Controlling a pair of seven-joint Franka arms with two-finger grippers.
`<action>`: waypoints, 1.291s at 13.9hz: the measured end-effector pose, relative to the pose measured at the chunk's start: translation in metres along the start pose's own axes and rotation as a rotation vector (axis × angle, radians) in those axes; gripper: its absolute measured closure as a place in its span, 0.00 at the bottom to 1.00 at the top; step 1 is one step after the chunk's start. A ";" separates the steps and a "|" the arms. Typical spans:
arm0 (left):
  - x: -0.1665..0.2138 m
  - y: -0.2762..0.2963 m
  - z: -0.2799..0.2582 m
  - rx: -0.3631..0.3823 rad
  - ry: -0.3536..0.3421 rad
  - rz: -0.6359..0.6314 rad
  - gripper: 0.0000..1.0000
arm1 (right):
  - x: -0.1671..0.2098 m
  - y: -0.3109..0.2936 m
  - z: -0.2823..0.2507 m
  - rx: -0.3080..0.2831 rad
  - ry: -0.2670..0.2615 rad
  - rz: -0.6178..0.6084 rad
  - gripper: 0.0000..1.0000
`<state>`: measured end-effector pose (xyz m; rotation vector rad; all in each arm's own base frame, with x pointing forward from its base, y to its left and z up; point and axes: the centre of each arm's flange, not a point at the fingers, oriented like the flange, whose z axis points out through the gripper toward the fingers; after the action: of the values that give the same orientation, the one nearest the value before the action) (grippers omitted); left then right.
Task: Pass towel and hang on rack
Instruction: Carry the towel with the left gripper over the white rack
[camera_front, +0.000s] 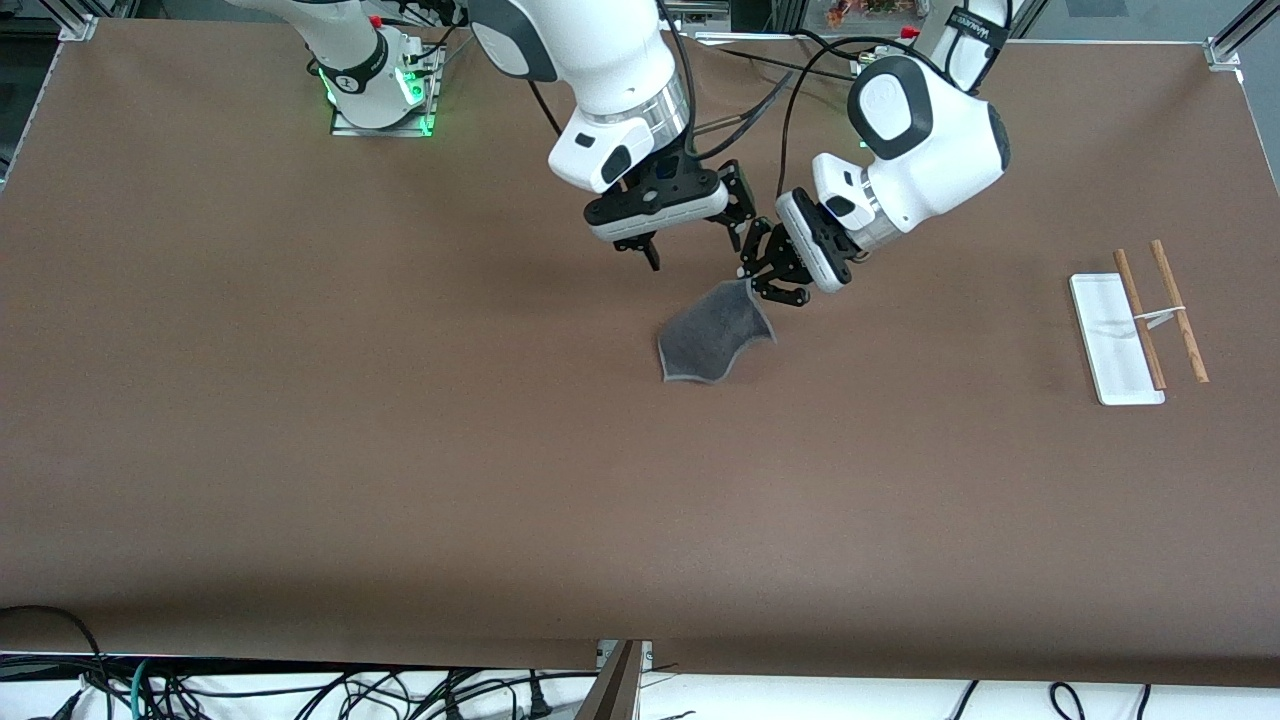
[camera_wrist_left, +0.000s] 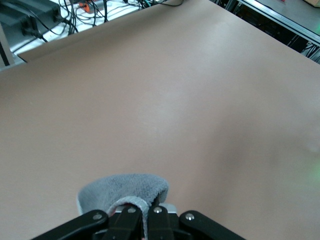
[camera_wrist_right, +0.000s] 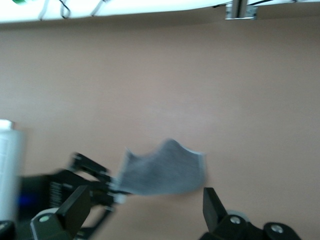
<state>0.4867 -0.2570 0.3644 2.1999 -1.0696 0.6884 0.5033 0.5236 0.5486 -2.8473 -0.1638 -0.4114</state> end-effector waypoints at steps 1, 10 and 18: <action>0.003 -0.011 -0.009 -0.016 -0.004 0.012 0.98 | 0.005 0.013 0.000 -0.047 -0.016 -0.042 0.00; -0.002 -0.124 -0.148 -0.177 -0.302 0.170 0.98 | 0.088 0.170 -0.038 -0.311 -0.022 -0.185 0.00; -0.097 -0.217 -0.295 -0.098 -0.710 0.045 0.98 | 0.132 0.362 -0.088 -0.467 -0.116 -0.119 0.00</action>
<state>0.5555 0.1070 0.4431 2.3891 -1.4473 -0.1644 0.6593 0.1624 0.5823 -3.3360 -0.2949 -0.3445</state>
